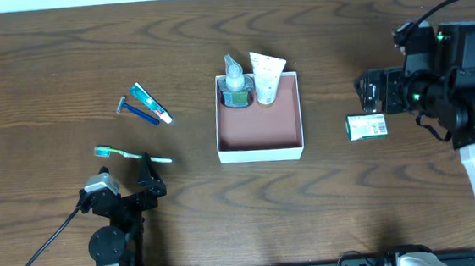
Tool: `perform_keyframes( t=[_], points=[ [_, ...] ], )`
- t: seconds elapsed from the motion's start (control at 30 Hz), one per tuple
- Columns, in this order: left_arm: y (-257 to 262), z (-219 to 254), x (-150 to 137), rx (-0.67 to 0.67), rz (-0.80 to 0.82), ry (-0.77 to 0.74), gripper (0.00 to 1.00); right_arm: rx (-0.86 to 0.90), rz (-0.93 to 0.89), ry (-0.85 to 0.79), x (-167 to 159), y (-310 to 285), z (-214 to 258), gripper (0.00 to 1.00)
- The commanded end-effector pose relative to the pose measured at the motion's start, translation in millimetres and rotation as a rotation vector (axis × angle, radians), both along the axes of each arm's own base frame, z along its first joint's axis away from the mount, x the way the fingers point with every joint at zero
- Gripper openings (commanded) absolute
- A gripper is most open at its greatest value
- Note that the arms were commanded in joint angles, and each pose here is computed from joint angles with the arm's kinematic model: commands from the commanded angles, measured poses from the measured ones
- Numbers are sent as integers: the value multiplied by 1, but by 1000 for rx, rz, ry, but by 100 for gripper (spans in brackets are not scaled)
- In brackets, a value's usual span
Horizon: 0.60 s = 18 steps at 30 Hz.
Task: Pack container
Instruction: 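Move the right gripper over the green soap bar box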
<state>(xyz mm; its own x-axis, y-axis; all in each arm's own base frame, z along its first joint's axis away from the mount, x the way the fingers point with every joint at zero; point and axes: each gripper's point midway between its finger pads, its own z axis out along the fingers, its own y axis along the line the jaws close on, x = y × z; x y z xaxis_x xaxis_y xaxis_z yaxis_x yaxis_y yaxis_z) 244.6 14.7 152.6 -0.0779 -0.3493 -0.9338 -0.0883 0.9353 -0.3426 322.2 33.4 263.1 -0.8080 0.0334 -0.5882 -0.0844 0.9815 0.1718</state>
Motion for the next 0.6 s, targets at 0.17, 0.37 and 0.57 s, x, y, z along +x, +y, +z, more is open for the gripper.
perform_keyframes(
  t=[0.17, 0.37, 0.57],
  points=[
    [-3, -15, -1, 12, -16, 48, 98, -75, -202, 232, 7, -31, -59, 99],
    [-3, -15, -1, 12, -16, 48, 98, -84, -265, 407, 5, -40, -104, 99],
    [-3, -15, -1, 12, -16, 48, 98, -105, -255, 539, -6, -42, -146, 99]
  ],
)
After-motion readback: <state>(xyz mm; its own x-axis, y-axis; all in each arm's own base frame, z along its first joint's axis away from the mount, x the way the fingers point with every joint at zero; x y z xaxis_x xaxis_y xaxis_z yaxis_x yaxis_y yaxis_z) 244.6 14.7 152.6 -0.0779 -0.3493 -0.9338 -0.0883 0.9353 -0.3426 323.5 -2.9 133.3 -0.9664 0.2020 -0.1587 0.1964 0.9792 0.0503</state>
